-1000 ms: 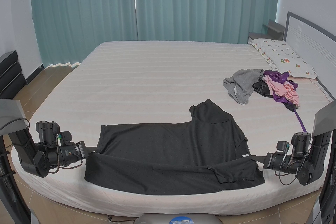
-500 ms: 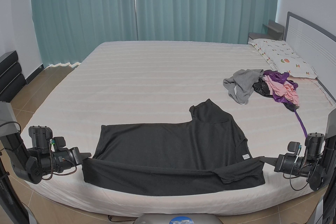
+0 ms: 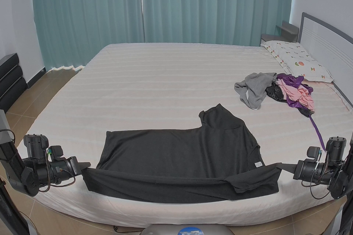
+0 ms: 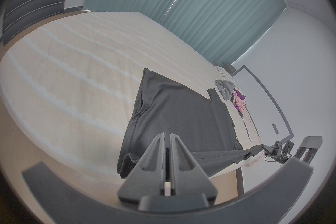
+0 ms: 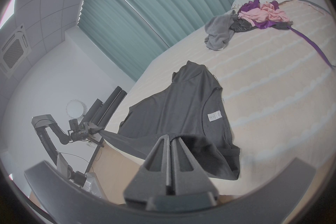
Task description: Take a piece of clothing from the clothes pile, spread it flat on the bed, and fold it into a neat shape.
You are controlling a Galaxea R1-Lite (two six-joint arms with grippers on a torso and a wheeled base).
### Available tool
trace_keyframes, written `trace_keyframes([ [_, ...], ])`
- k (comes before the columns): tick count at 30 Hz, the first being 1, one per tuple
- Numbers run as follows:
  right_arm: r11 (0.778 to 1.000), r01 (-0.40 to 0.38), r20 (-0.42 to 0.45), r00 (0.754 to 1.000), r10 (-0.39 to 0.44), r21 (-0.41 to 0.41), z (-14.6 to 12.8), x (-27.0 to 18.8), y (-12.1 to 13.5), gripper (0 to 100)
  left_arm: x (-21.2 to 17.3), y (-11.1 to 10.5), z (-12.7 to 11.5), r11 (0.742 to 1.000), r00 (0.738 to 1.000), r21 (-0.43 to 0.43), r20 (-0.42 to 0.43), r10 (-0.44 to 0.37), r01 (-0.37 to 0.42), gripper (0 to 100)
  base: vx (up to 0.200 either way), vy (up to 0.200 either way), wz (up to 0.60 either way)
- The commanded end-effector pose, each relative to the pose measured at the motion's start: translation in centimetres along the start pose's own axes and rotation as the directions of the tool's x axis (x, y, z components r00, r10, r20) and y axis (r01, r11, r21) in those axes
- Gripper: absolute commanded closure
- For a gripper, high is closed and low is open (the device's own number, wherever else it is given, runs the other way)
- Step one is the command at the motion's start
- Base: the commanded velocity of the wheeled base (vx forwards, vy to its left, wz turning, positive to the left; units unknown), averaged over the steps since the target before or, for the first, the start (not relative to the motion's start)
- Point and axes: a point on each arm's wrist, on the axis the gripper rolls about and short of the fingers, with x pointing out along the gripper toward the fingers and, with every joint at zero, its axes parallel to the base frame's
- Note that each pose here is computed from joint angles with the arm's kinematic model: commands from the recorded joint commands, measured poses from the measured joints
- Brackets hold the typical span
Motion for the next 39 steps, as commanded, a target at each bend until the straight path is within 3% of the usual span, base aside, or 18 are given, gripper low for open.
trace_keyframes([
  [1,0.999,-0.024,0.038,0.999,0.026,-0.033,0.5,-1.3,1.3,100,-0.6,-0.3,0.0,1.0,1.0,0.005,0.012,-0.006,0.005,100,0.0,0.0,0.0],
  [13,1.0,-0.011,0.013,1.0,0.011,-0.021,0.3,-2.7,2.4,100,-2.7,-1.3,-0.8,0.999,0.999,0.019,0.027,-0.033,0.033,100,0.0,0.0,0.0],
  [25,1.0,0.022,-0.029,0.999,-0.023,-0.01,-0.4,-3.6,2.5,100,-3.2,-0.9,-2.4,0.999,0.999,0.038,-0.03,-0.011,0.013,100,0.0,0.0,0.0],
  [30,0.999,0.049,-0.104,0.993,-0.051,-0.024,-1.5,-4.4,2.7,100,-3.5,-0.8,-3.1,1.0,0.998,0.023,-0.055,-0.001,0.002,100,0.0,0.0,0.0],
  [39,0.998,0.061,-0.113,0.992,-0.063,-0.014,-1.7,-5.0,3.0,100,-3.7,-0.7,-3.8,1.0,0.997,0.009,-0.078,0.015,-0.015,100,0.0,0.0,0.0],
])
